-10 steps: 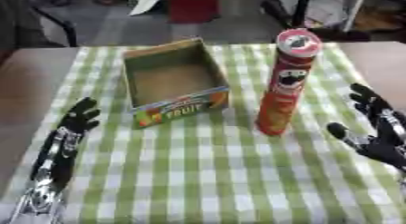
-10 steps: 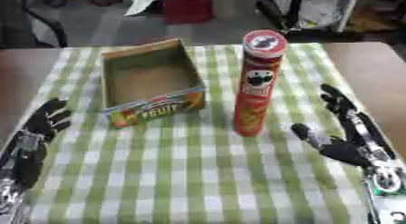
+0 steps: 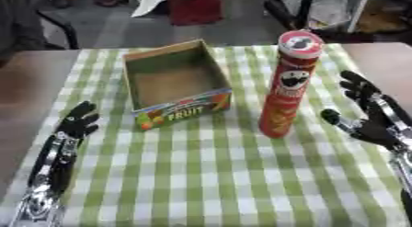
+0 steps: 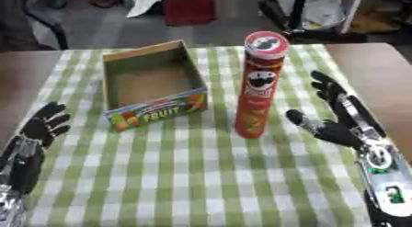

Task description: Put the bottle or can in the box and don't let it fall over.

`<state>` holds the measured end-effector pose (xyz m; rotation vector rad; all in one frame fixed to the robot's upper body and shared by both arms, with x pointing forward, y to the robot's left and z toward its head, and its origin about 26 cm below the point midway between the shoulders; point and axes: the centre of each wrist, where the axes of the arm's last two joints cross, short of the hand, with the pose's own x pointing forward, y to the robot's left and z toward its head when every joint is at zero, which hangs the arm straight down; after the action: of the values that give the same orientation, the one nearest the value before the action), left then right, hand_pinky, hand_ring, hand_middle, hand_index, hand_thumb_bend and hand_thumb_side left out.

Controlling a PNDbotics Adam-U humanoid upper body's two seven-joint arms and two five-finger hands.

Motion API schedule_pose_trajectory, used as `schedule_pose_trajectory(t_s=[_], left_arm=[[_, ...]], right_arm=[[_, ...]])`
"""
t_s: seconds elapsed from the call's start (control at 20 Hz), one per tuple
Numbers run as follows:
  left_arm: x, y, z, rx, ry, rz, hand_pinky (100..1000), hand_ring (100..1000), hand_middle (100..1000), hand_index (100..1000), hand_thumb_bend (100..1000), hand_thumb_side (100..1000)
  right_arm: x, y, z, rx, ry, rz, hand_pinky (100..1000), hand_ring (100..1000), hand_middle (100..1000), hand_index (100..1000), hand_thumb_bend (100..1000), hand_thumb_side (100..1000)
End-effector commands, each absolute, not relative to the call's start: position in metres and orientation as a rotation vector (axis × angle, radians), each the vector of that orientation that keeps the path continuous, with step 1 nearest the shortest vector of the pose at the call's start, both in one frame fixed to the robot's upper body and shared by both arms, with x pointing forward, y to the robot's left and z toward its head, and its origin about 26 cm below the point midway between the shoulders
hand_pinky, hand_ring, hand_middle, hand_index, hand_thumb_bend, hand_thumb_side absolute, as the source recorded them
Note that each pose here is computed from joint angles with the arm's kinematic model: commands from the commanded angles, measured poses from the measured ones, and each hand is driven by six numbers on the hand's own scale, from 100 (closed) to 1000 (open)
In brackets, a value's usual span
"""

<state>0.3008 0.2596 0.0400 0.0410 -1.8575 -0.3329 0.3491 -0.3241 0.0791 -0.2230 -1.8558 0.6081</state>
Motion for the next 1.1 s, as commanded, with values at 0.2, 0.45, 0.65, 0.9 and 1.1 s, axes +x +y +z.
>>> schedule_pose_trajectory(t_s=[0.2, 0.45, 0.65, 0.9, 1.1], left_arm=[[0.303, 0.262, 0.046, 0.042, -1.874, -0.354, 895, 897, 893, 967, 599, 897], [0.303, 0.261, 0.046, 0.040, -1.873, -0.357, 895, 897, 894, 967, 600, 897], [0.303, 0.261, 0.047, 0.039, -1.875, -0.358, 894, 897, 894, 967, 600, 897], [0.303, 0.261, 0.046, 0.037, -1.874, -0.359, 894, 897, 894, 967, 600, 897], [0.303, 0.261, 0.046, 0.035, -1.874, -0.359, 894, 897, 894, 967, 600, 897]], right_arm=[[0.364, -0.325, 0.088, -0.196, -1.875, 0.651, 1000, 1000, 1000, 1000, 657, 486], [0.372, -0.318, 0.090, -0.167, -1.878, 0.670, 1000, 1000, 1000, 1000, 656, 484], [0.376, -0.313, 0.090, -0.146, -1.881, 0.677, 1000, 1000, 1000, 1000, 656, 482], [0.379, -0.308, 0.089, -0.127, -1.878, 0.692, 1000, 1000, 1000, 1000, 657, 479], [0.380, -0.304, 0.089, -0.109, -1.878, 0.703, 1000, 1000, 1000, 1000, 657, 477]])
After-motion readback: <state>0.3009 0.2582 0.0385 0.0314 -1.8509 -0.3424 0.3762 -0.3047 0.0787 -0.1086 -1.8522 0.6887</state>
